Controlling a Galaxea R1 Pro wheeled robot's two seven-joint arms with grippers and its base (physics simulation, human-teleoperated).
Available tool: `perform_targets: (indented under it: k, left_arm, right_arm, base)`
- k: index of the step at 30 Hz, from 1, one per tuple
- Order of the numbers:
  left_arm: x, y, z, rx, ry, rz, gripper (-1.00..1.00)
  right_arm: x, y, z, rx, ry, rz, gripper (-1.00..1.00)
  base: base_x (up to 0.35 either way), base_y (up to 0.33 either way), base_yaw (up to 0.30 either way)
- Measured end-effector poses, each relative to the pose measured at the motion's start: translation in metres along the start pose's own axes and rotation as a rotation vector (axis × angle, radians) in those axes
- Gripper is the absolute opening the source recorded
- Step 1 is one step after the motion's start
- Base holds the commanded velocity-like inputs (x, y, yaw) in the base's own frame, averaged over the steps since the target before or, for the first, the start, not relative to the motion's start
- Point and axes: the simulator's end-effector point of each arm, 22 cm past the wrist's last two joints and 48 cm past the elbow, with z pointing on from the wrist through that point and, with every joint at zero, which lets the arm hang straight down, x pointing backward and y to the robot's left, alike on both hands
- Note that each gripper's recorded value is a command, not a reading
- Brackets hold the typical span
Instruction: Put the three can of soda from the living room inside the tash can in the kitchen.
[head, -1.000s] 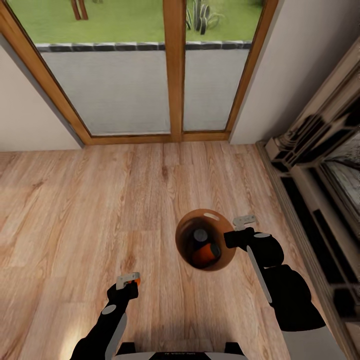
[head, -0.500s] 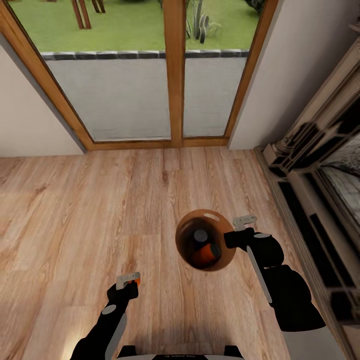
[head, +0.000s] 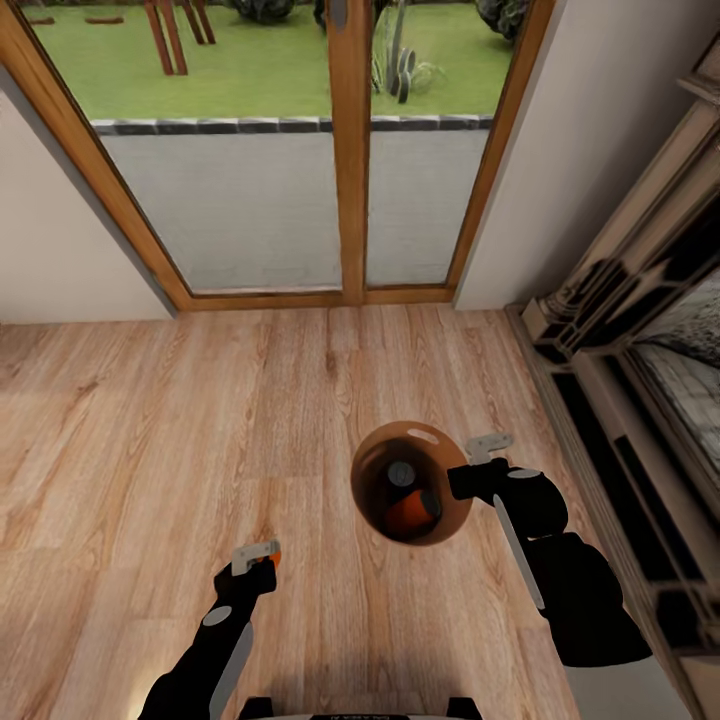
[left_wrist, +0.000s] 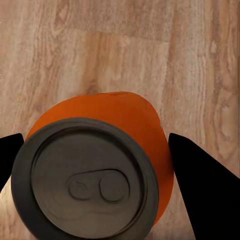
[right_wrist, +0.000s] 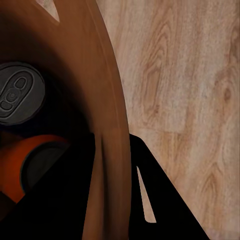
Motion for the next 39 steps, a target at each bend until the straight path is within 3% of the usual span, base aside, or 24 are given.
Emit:
perform_targets:
  k: [10, 15, 20, 21, 23, 28, 31, 35, 39]
  left_arm:
    - [-0.019, -0.012, -0.012, 0.060, -0.027, -0.006, -1.00]
    - [-0.035, -0.018, -0.016, 0.082, 0.006, -0.001, -1.00]
    - [-0.066, -0.047, -0.031, 0.237, 0.041, -0.016, -1.00]
    - [-0.069, -0.050, -0.033, 0.252, 0.049, -0.024, -1.00]
    - [-0.083, -0.062, -0.045, 0.320, 0.080, -0.086, -1.00]
    - [-0.109, -0.061, -0.061, 0.393, 0.090, -0.152, -1.00]
    - [-0.124, -0.060, -0.074, 0.479, 0.118, -0.216, -1.00]
    - [-0.137, -0.065, -0.094, 0.588, 0.142, -0.231, -1.00]
    - [-0.142, -0.081, -0.119, 0.744, 0.179, -0.253, -1.00]
  right_arm:
    - [-0.005, -0.001, -0.013, 0.002, -0.004, -0.001, -1.00]
    - [-0.002, -0.008, -0.012, 0.038, 0.004, -0.023, -1.00]
    - [0.010, -0.031, -0.008, 0.140, 0.041, -0.091, -1.00]
    - [0.011, -0.031, -0.007, 0.138, 0.044, -0.091, -1.00]
    - [0.025, -0.026, 0.000, 0.117, 0.079, -0.083, -1.00]
    - [0.042, -0.029, 0.008, 0.131, 0.122, -0.098, -1.00]
    - [0.049, -0.027, 0.012, 0.125, 0.139, -0.097, -1.00]
    - [0.051, -0.026, 0.013, 0.119, 0.145, -0.094, -1.00]
    - [0.056, -0.028, 0.015, 0.124, 0.155, -0.098, -1.00]
  base:
    - [0.000, 0.000, 0.000]
    - [0.000, 0.000, 0.000]
    - [0.000, 0.000, 0.000]
    - [0.000, 0.000, 0.000]
    - [0.000, 0.000, 0.000]
    - [0.000, 0.000, 0.000]
    - [0.000, 0.000, 0.000]
    - [0.000, 0.000, 0.000]
    - [0.000, 0.000, 0.000]
